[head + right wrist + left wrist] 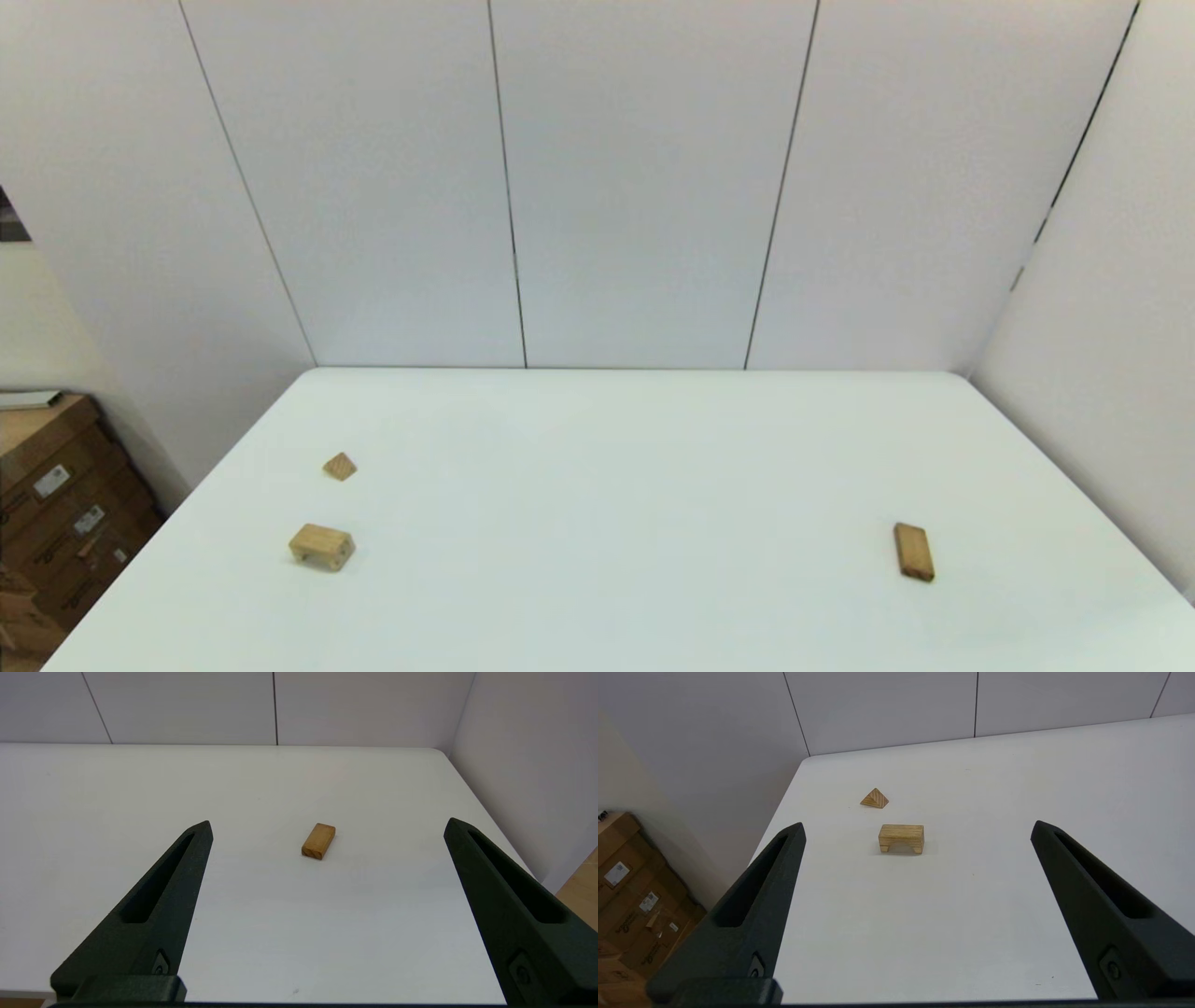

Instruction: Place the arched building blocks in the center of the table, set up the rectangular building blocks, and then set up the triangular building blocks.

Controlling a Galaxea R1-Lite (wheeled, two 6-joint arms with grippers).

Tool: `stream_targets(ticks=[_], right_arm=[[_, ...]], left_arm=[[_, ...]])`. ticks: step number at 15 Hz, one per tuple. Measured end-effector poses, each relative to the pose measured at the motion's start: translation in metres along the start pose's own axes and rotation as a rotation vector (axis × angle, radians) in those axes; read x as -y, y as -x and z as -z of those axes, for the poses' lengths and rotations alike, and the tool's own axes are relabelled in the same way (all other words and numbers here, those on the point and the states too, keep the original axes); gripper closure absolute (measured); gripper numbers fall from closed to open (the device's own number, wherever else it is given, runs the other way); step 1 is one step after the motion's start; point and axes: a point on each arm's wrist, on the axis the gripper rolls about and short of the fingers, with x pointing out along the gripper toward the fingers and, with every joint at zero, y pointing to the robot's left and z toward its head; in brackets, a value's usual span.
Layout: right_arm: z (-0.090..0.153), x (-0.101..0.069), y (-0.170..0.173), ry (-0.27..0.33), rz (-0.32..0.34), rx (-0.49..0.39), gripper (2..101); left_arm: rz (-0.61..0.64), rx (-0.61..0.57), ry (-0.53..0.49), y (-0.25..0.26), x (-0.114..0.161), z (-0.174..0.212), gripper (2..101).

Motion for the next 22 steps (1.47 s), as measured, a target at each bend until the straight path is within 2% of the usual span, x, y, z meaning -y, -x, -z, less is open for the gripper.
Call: stream_targets(ticks=[22], right_arm=[[0.0,0.0,0.0,0.0,0.0,0.0,4.3]], left_arm=[[-0.001,0.0,0.0,0.0,0.0,0.0,5.4]])
